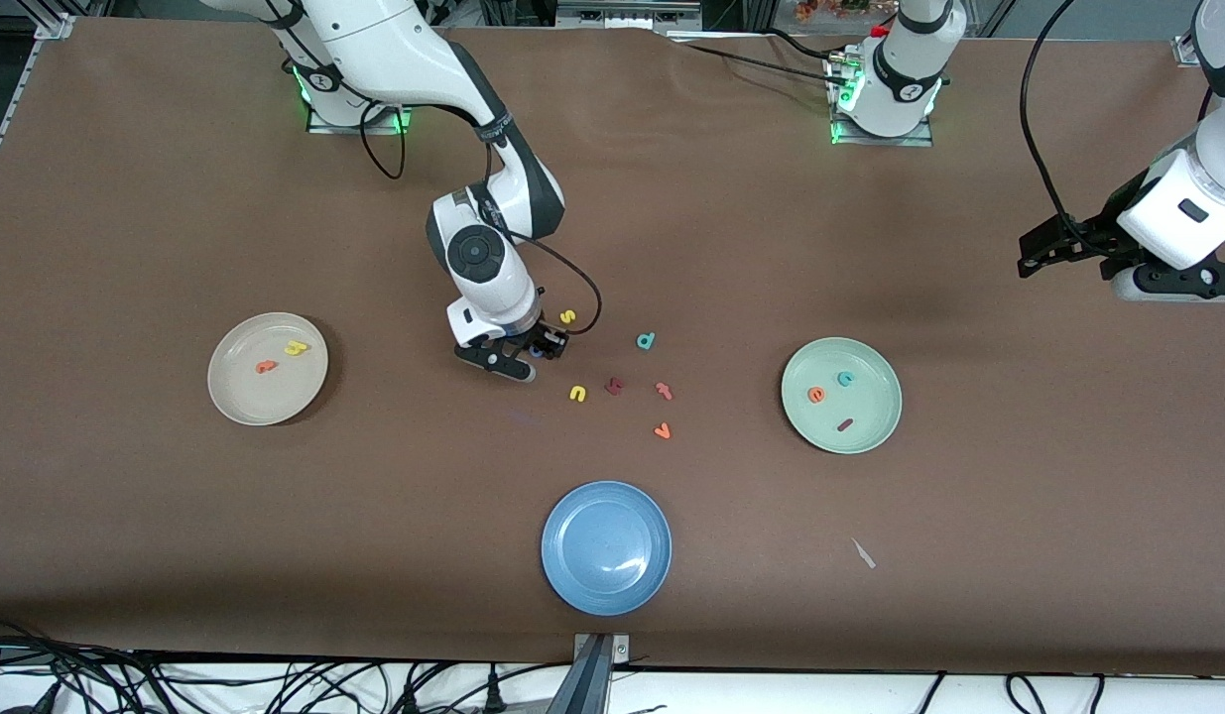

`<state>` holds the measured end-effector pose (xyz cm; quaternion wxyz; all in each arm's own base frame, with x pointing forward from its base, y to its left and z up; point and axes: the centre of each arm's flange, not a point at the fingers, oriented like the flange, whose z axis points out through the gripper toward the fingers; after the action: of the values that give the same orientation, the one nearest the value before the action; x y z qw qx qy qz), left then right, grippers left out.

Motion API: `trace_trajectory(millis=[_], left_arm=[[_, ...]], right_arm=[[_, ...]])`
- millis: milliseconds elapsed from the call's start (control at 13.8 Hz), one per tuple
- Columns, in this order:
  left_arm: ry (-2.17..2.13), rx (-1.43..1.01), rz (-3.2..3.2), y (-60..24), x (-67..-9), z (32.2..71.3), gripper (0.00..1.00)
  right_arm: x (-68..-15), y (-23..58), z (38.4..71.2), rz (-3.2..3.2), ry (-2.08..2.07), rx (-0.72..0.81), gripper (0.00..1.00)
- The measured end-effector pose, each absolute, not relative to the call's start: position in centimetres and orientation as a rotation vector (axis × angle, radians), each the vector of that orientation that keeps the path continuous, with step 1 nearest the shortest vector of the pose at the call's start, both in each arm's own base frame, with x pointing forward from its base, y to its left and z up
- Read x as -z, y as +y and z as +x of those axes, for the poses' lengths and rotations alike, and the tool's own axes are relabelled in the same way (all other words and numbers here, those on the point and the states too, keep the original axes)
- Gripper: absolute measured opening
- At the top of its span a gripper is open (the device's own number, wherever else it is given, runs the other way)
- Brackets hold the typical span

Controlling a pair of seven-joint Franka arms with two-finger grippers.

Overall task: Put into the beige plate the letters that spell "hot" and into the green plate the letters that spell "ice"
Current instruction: 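Lift the blue ring with the right gripper and carry it toward the beige plate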

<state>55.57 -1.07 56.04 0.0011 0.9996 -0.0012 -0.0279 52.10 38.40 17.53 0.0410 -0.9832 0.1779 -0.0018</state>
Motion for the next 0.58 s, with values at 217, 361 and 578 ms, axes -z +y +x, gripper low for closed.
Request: trace_trajectory(millis=[217, 361, 578], left_arm=[[-0.002, 0.126, 3.137, -1.07, -55.84, 55.29, 1.00], [-0.001, 0.157, 3.136, -1.06, -55.69, 55.06, 1.00], [-0.001, 0.176, 3.136, -1.06, -55.61, 54.92, 1.00]], right_arm=[[-17.53, 38.36, 52.12, -3.011, 0.546, 0.005, 0.47], [-17.54, 38.33, 52.15, -3.011, 0.548, 0.005, 0.43], [-17.54, 38.31, 52.17, -3.007, 0.568, 0.005, 0.40]])
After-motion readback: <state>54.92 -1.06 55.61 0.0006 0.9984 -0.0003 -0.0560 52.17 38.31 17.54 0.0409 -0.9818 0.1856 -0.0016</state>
